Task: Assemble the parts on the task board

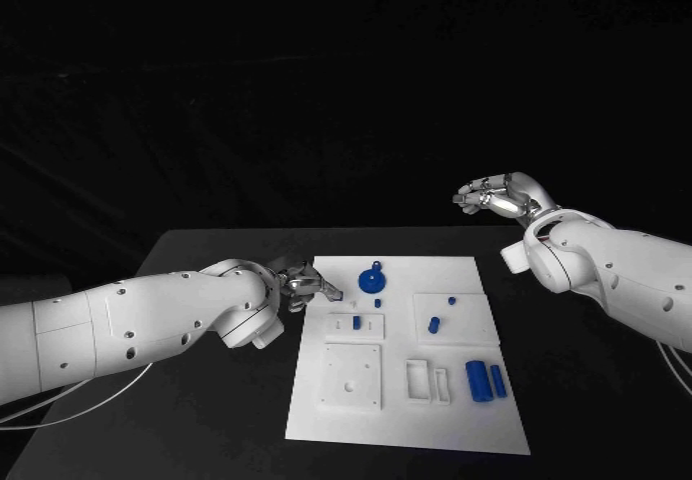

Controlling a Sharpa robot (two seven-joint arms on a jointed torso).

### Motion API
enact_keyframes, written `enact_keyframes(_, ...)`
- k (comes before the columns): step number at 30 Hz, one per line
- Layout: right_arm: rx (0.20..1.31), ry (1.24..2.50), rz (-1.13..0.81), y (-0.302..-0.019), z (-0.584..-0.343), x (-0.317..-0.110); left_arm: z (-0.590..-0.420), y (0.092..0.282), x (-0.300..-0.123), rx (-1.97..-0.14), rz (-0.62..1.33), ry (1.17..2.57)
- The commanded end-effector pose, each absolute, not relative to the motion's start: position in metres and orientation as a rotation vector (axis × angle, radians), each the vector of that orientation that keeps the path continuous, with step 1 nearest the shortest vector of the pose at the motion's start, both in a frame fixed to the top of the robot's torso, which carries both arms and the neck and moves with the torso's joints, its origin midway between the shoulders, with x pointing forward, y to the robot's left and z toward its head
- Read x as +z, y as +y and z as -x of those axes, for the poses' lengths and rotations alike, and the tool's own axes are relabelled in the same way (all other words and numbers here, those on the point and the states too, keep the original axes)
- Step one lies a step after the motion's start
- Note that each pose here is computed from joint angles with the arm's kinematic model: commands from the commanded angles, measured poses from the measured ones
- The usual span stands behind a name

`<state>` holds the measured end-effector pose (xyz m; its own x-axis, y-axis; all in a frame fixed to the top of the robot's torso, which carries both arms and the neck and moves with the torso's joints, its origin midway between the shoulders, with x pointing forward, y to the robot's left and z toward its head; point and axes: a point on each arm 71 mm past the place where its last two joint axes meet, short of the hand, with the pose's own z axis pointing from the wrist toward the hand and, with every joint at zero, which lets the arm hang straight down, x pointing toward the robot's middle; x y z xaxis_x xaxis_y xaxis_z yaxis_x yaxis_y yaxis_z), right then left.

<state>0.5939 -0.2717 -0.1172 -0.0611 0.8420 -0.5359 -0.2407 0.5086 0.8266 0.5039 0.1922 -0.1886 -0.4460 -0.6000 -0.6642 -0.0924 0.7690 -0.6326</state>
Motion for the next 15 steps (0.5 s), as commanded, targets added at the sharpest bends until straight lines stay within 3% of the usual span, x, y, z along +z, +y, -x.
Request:
enact_keyframes(1,0.995,1.362,-0.575,-0.271,-0.597,-0.115,-0.503,0.188,-0.189,-0.621,0.508,1.957)
enact_keyframes(15,0.981,1.372,-0.576,-0.269,-0.603,-0.116,-0.502,0.170,-0.192,-0.636,0.462,2.007)
